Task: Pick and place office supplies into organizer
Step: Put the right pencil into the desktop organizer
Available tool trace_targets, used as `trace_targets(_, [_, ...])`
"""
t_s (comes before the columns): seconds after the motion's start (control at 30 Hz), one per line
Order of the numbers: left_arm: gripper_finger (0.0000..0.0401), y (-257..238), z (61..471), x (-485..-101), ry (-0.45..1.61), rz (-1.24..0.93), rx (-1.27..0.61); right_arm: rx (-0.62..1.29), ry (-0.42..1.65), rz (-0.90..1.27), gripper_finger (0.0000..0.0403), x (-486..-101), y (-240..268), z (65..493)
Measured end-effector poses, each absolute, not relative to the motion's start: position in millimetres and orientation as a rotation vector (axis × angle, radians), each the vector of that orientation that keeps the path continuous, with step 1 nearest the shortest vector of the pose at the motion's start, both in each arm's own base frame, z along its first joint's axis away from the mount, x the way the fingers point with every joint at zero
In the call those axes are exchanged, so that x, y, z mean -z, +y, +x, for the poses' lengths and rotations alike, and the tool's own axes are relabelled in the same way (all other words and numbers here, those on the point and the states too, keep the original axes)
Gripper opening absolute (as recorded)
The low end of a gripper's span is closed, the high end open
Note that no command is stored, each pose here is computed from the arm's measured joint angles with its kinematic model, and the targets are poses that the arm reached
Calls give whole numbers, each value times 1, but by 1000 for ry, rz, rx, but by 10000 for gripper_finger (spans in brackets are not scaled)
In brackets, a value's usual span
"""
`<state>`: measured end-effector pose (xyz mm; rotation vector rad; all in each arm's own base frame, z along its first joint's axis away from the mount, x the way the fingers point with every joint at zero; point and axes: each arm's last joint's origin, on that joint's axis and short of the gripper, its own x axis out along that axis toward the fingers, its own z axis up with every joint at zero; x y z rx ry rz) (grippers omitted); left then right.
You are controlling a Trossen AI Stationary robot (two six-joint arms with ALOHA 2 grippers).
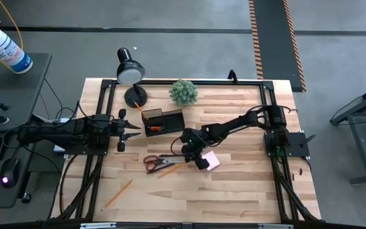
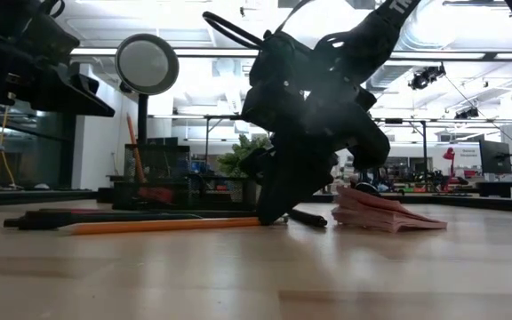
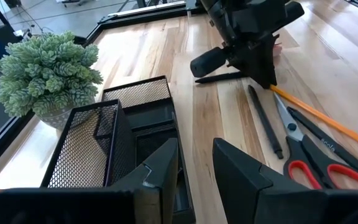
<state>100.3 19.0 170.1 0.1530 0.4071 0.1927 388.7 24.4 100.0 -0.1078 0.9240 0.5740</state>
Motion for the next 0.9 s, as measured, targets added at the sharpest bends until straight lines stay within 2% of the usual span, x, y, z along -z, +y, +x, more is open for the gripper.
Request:
trace_targets(0.37, [90, 19, 100, -170, 409, 153, -192, -621, 919, -60, 5, -109, 28, 385])
trace_targets(0.57, [90, 19, 100, -170, 409, 154, -192, -586, 871, -96, 2, -132, 26, 384])
trace_targets(0.9, [90, 19, 100, -169, 417, 153, -191, -543, 905, -156, 0, -170, 25, 390])
